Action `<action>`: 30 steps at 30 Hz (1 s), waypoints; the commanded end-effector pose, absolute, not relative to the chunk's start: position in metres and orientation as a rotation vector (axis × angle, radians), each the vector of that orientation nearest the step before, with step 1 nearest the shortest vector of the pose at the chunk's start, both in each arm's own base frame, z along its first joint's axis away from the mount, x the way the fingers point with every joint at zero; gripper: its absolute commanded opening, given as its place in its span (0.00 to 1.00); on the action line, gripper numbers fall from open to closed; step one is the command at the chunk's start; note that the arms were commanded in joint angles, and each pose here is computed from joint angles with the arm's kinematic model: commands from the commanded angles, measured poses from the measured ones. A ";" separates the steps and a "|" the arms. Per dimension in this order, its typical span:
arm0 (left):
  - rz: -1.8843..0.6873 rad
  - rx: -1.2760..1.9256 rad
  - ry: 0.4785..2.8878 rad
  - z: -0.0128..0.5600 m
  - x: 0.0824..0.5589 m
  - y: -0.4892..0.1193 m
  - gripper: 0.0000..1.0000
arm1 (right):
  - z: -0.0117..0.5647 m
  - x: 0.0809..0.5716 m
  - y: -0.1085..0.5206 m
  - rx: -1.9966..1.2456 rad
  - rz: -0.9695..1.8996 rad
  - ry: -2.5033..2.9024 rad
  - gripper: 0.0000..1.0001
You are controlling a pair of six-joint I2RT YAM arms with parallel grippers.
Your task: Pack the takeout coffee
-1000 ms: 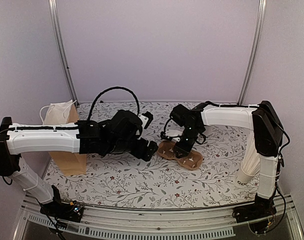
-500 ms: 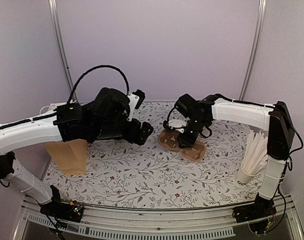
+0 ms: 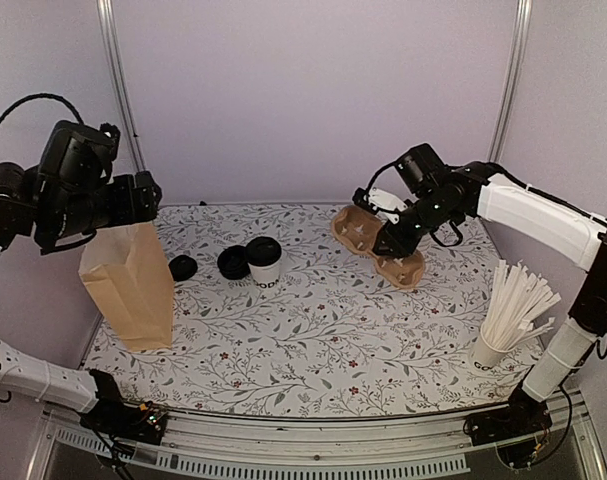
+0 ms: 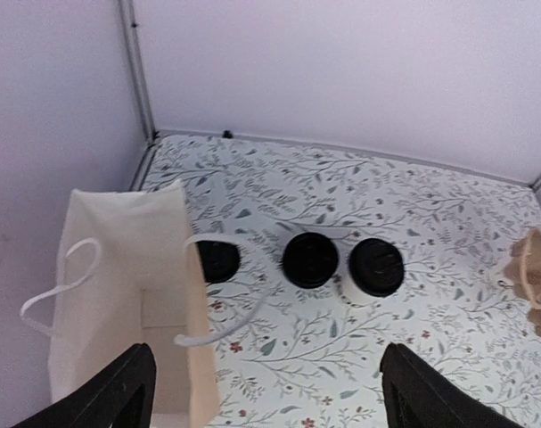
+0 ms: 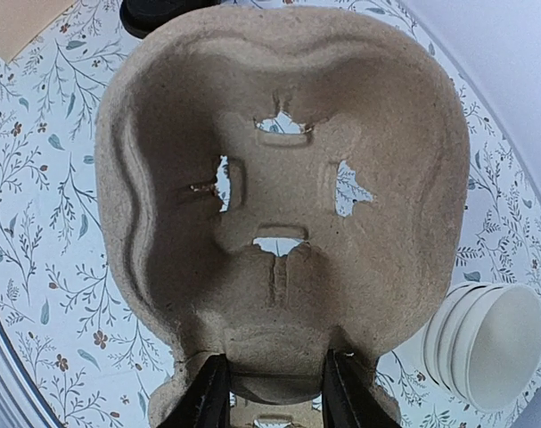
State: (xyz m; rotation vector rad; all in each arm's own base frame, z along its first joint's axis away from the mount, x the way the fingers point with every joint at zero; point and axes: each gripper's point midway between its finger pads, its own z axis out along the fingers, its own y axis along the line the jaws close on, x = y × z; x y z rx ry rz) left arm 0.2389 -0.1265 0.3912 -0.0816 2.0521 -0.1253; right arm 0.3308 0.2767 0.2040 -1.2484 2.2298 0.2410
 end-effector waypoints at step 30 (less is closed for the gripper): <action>0.230 -0.412 2.256 0.305 0.313 0.056 0.88 | 0.210 0.311 0.286 -1.275 0.385 2.178 0.35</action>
